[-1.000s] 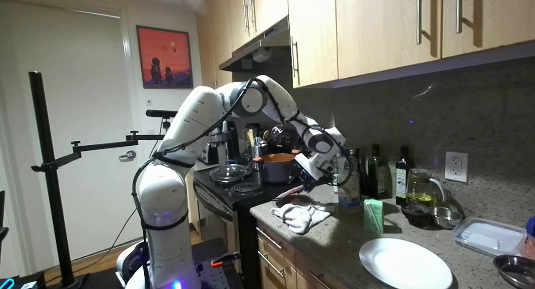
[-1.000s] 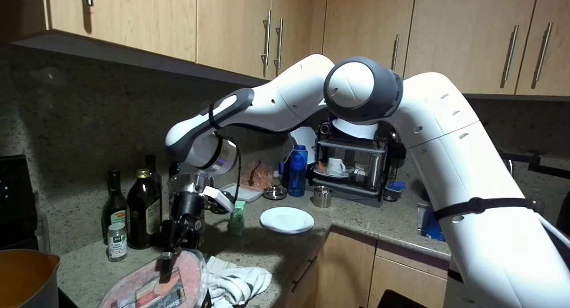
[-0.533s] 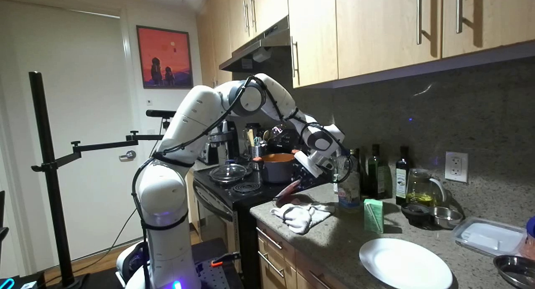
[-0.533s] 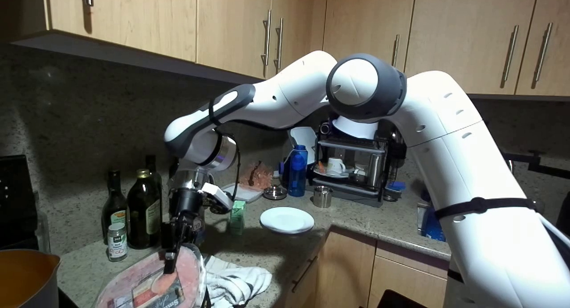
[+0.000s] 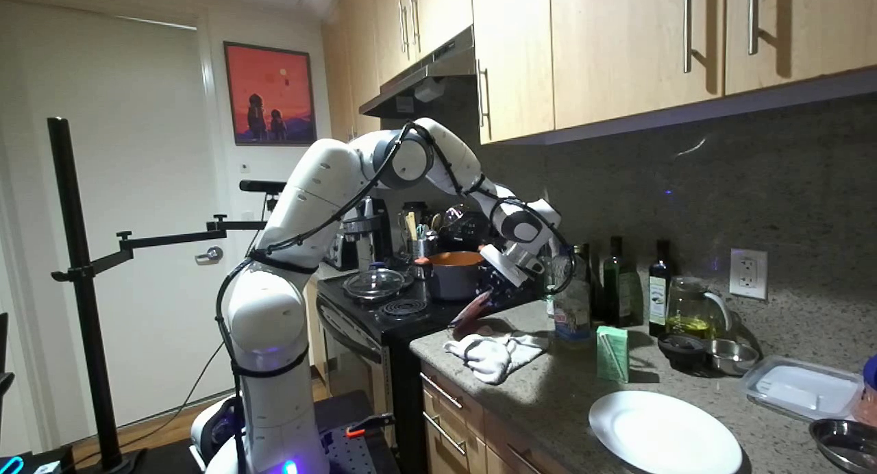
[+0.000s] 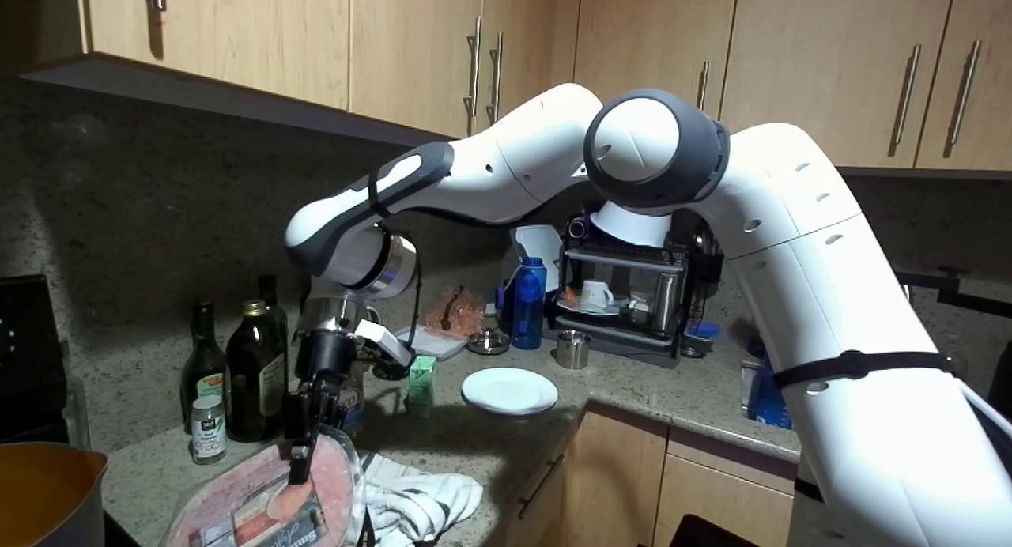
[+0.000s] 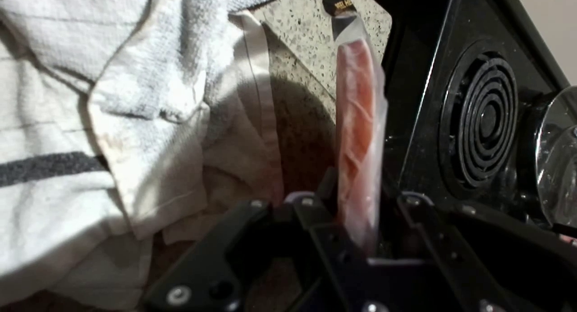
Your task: Put the object on top of the white towel on the white plate
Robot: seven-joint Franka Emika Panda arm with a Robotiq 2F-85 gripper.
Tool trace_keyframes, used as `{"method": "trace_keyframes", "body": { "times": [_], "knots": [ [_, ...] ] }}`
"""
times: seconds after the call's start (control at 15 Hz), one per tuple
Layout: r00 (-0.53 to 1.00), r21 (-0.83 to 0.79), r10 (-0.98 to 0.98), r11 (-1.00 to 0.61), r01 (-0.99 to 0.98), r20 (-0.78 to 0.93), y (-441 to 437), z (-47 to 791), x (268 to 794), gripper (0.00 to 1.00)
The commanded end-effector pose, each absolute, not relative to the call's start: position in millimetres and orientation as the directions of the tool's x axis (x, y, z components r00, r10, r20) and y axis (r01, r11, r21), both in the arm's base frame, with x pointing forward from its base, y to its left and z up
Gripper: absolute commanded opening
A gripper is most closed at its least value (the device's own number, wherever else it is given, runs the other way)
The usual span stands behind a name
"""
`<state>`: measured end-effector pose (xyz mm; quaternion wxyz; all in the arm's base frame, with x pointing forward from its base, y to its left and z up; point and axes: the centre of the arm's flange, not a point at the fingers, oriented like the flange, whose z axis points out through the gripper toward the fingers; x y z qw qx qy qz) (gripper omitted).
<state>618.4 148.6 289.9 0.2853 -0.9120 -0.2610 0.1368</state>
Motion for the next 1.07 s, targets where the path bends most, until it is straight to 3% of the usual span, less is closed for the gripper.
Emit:
{"method": "trace_keyframes", "body": {
  "times": [0.0, 0.53, 1.0],
  "knots": [
    [0.825, -0.56, 0.555, -0.72, 0.411, -0.108, 154.0, 310.3, 608.8, 0.06],
    [0.817, -0.547, 0.572, -0.707, 0.449, -0.069, 145.5, 353.5, 596.2, 0.06],
    [0.769, -0.589, 0.622, -0.68, 0.437, -0.148, 154.9, 335.5, 588.3, 0.06]
  ]
}}
